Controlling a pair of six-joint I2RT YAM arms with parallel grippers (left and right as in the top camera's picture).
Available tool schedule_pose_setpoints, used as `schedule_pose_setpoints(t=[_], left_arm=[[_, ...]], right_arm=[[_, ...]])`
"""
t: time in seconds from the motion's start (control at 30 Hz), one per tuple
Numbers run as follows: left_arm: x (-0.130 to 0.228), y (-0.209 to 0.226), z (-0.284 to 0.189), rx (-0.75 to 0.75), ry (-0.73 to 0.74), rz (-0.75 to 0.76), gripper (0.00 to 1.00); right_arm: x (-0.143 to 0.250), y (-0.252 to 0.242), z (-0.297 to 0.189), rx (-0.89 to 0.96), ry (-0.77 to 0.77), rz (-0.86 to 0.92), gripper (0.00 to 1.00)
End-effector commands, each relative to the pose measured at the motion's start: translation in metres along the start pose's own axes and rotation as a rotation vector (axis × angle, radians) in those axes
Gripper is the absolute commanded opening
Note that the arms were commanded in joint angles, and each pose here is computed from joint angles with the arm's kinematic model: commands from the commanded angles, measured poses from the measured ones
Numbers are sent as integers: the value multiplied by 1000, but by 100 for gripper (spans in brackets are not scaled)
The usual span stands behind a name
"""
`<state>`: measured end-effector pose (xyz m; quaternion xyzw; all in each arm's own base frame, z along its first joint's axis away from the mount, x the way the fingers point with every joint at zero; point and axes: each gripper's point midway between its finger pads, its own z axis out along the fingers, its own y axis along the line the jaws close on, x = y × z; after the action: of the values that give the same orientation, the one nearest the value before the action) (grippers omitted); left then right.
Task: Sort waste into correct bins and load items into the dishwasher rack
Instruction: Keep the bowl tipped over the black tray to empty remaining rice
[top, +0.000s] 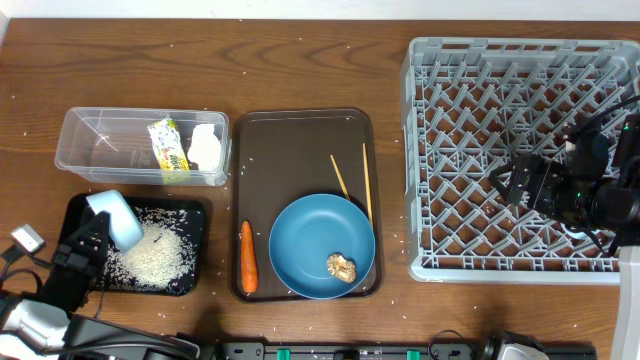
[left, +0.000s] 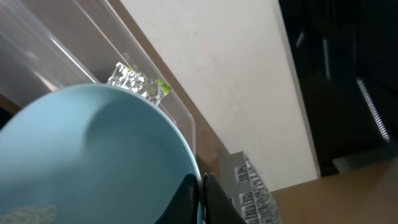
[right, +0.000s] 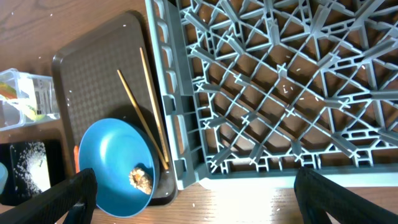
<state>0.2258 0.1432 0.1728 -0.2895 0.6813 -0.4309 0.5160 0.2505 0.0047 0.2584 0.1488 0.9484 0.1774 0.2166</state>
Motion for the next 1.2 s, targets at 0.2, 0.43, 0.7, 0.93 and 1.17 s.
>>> schedule_pose_setpoints(t=[0.2, 0.43, 0.7, 0.93, 1.17], left_arm=[[7, 9, 6, -62, 52, -8, 6], [-1, -10, 7, 59, 16, -12, 6], [4, -6, 10, 33, 40, -23, 6], [11, 8, 10, -56, 68, -50, 7], [9, 24, 9, -143, 66, -130, 6]], right_arm=[[1, 4, 1, -6, 4, 17, 94], [5, -2, 1, 22, 19, 14, 95], [6, -2, 1, 23, 20, 14, 95], [3, -1, 1, 21, 10, 10, 95], [4, 1, 1, 6, 13, 14, 95]])
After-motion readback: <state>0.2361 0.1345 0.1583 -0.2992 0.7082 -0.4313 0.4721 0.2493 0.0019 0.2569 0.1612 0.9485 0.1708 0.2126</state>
